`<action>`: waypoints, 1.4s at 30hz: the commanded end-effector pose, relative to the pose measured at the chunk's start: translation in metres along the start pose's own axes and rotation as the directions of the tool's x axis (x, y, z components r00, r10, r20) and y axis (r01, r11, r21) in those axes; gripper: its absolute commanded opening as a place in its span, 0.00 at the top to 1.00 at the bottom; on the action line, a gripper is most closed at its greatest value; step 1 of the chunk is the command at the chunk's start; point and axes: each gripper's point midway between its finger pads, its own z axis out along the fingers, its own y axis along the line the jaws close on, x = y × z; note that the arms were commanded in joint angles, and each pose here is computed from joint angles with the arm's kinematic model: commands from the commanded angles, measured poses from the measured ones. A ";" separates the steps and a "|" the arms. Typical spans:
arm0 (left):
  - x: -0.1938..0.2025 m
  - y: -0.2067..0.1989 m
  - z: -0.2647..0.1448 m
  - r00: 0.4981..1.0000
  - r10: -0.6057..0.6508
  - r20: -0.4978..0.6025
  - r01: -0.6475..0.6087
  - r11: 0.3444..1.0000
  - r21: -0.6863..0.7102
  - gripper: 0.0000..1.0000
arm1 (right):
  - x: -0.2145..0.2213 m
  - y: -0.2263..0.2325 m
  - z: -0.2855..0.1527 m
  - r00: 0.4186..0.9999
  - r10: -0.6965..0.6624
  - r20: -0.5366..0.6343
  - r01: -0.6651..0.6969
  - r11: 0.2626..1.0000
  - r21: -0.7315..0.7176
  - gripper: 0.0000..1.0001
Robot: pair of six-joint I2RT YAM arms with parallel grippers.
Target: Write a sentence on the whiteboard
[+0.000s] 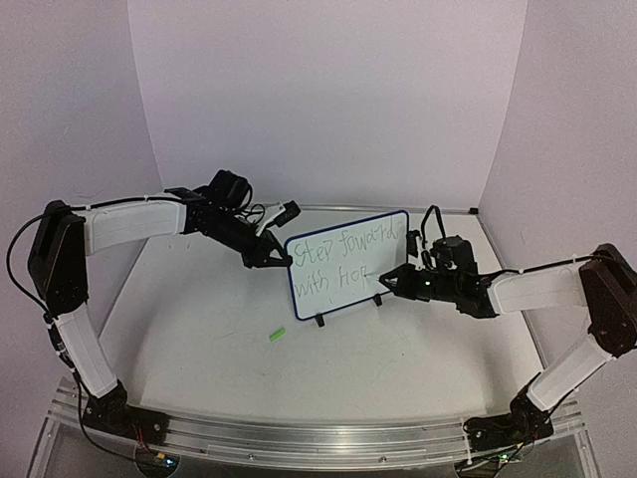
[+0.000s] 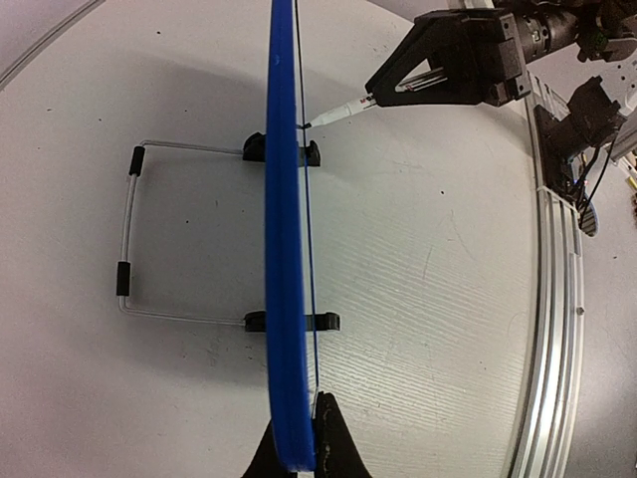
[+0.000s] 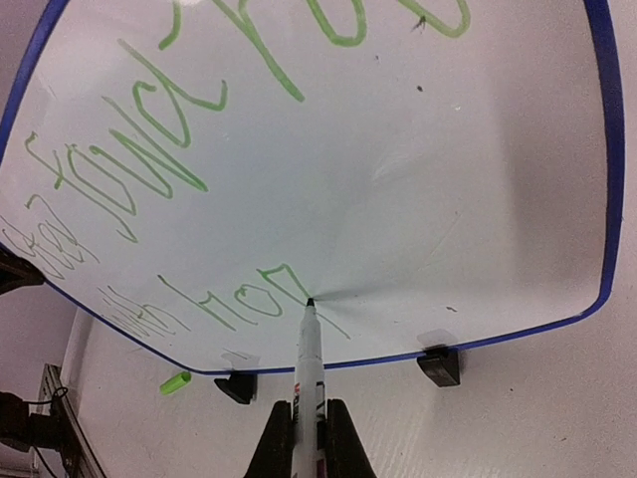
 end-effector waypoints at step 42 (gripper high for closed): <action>0.012 0.004 0.009 0.998 -0.002 -0.060 0.001 1.000 -0.014 1.00 | -0.030 0.008 -0.009 0.996 -0.040 0.085 0.038 0.999 0.023 1.00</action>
